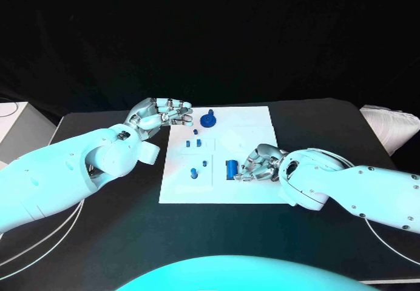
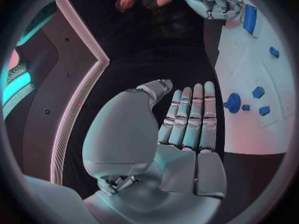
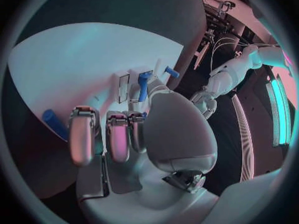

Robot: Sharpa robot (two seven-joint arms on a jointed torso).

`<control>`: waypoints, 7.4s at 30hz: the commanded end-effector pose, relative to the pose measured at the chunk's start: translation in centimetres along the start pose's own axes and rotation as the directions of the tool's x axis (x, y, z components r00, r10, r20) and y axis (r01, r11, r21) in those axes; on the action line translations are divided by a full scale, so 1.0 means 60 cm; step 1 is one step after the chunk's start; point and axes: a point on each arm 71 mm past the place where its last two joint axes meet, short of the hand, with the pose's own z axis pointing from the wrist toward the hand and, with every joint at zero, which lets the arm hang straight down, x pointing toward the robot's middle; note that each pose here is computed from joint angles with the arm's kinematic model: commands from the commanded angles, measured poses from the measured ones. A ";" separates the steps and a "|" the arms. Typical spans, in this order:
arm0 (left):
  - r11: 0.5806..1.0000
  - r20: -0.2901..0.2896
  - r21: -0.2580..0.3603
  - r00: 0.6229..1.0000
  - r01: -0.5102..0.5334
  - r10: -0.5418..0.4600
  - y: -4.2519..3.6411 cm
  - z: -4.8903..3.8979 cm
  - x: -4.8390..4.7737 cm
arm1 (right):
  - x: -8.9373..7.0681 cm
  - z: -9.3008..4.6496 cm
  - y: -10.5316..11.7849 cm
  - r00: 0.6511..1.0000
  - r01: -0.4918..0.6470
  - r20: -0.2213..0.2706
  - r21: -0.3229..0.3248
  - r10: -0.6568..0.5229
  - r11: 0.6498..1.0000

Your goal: Assemble the parts on the task board

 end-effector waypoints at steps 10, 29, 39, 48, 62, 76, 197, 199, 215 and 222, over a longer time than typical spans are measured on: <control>1.000 -0.020 0.007 1.000 0.012 -0.011 -0.001 0.001 0.005 | 0.004 0.011 0.000 0.999 0.029 0.034 0.029 -0.030 0.999; 1.000 -0.018 0.006 1.000 0.011 -0.011 -0.001 0.000 0.004 | 0.013 0.006 -0.005 1.000 -0.007 -0.015 0.029 0.007 1.000; 1.000 -0.018 0.006 1.000 0.010 -0.010 -0.001 0.000 0.003 | 0.006 -0.015 -0.010 0.996 -0.090 -0.031 -0.024 0.089 0.996; 1.000 -0.018 0.005 1.000 0.011 -0.011 -0.001 0.001 0.004 | -0.028 -0.041 -0.031 0.995 -0.104 0.004 -0.045 0.104 0.994; 1.000 -0.012 0.005 1.000 0.007 -0.007 -0.001 -0.001 0.000 | -0.137 -0.064 -0.136 0.989 0.123 0.068 0.115 -0.131 0.986; 1.000 -0.012 0.003 1.000 0.008 -0.008 0.000 -0.002 0.000 | -0.141 -0.065 -0.143 0.964 0.244 0.053 0.195 -0.259 0.950; 1.000 -0.016 -0.015 1.000 0.011 -0.011 0.009 -0.004 0.000 | -0.021 0.000 -0.032 0.998 0.036 -0.062 0.092 -0.030 0.995; 1.000 -0.016 -0.015 1.000 0.011 -0.011 0.009 -0.005 0.000 | -0.021 0.000 -0.032 0.998 0.034 -0.059 0.091 -0.029 0.995; 1.000 -0.018 -0.018 1.000 0.011 -0.011 0.009 -0.005 -0.001 | -0.023 0.002 -0.030 0.999 0.024 -0.040 0.089 -0.020 0.996; 1.000 -0.018 -0.019 1.000 0.010 -0.011 0.009 -0.005 -0.001 | -0.023 0.003 -0.029 0.999 0.024 -0.039 0.089 -0.020 0.996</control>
